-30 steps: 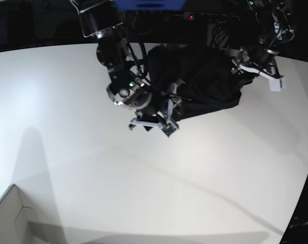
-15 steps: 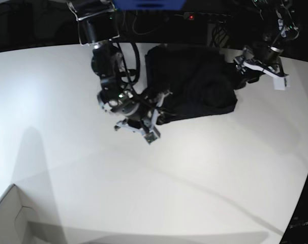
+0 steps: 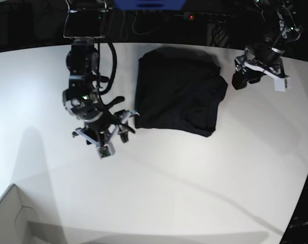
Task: Layout the t-shirt on the table in an organized manner, then fold the t-shirt properly
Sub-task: 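Press the folded edge down with the right gripper and release it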
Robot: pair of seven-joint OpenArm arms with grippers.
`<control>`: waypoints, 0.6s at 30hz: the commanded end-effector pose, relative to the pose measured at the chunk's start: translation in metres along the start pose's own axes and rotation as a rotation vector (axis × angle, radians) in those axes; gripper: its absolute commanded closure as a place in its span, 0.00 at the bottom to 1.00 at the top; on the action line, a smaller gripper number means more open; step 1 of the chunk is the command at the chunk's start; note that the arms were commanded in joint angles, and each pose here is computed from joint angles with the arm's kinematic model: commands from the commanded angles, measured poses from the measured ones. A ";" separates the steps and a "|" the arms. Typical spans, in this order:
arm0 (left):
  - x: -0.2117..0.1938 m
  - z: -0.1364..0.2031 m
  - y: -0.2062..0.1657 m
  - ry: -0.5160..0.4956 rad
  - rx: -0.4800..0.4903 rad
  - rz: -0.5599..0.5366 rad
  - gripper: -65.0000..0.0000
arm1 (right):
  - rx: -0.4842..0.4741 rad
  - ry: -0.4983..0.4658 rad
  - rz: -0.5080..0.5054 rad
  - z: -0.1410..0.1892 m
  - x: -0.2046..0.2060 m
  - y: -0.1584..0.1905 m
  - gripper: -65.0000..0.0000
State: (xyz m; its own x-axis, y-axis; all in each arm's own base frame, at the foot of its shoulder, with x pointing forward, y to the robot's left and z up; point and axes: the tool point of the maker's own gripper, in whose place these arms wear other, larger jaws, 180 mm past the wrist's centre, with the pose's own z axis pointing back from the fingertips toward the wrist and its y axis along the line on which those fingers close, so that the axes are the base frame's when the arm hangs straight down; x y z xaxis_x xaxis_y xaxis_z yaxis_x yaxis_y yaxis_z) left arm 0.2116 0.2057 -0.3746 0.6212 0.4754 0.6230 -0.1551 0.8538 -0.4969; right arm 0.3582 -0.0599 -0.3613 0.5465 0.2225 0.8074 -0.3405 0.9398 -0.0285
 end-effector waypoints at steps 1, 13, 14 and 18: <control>0.010 0.003 -0.004 -0.033 -0.017 -0.017 0.42 | 0.006 -0.073 0.003 0.010 0.020 0.005 0.51; -0.028 0.014 0.040 0.090 0.068 0.015 0.42 | 0.202 -0.001 0.062 0.052 -0.033 0.102 0.49; -0.028 0.016 0.039 0.092 0.069 0.012 0.42 | 0.217 0.012 0.062 0.052 -0.038 0.108 0.49; -0.027 0.018 0.038 0.088 0.068 0.005 0.42 | 0.242 0.074 0.052 0.046 -0.061 0.116 0.49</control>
State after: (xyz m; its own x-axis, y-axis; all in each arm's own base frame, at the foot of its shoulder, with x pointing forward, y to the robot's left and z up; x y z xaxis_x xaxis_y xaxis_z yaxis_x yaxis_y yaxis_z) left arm 0.1683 0.2259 -0.4100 0.7068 0.4704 0.5284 -0.2308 0.8594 -0.4562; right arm 0.2447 0.0192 -0.3962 0.5977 0.3146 0.7374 -0.5357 0.8410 0.0754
